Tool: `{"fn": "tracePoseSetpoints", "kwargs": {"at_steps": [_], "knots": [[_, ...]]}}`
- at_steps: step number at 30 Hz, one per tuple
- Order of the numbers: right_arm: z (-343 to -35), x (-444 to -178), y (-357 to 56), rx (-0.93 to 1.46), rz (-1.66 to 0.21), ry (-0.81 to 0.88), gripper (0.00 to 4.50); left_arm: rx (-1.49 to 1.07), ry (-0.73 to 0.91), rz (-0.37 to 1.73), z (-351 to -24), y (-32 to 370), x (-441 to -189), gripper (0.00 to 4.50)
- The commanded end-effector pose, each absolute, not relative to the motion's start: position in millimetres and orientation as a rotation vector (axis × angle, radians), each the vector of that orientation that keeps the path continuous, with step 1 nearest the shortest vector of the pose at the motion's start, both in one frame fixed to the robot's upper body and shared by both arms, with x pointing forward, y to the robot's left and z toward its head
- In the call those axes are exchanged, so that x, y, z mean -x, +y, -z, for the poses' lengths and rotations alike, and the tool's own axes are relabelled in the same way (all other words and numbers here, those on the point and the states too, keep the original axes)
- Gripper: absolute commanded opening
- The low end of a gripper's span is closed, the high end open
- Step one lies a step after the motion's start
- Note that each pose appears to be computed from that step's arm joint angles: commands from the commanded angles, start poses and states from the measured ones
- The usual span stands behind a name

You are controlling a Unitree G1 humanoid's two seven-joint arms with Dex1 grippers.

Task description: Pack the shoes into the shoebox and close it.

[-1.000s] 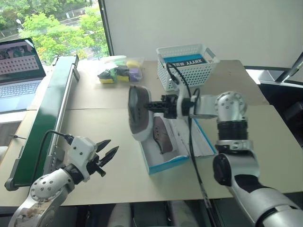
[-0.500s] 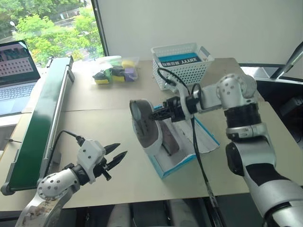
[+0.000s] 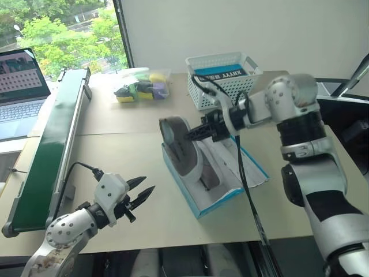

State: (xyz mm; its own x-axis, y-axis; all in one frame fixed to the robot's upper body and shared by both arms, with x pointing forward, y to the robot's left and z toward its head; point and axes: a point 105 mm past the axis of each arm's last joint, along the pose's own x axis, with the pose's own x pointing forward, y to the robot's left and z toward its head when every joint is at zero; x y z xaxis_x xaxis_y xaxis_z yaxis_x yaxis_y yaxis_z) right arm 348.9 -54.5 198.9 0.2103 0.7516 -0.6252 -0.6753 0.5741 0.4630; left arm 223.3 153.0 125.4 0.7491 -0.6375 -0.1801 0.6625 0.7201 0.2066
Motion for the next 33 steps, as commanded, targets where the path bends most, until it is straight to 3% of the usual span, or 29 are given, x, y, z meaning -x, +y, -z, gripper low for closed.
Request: {"fn": "tracePoseSetpoints", "kwargs": {"at_steps": [1,18,27,28,33], "knots": [[-207,-348,-55,-0.026,-1.032,0.859,0.40,-0.298,0.032,0.733,-141,148,-220,1.86],[-124,-342,-48,0.287,-1.079,1.004,0.40,-0.299,0.013,0.725,-143,144,-231,1.86],[-134,-357,-26,0.275,-1.063,0.908,0.40,-0.306,0.020,0.719,-141,145,-231,1.86],[-138,-358,-24,0.253,-1.062,0.898,1.29,-0.306,0.021,0.718,-141,146,-231,1.92],[-155,-363,-19,0.176,-1.044,0.825,2.86,-0.310,0.025,0.719,-141,147,-231,1.92]]}}
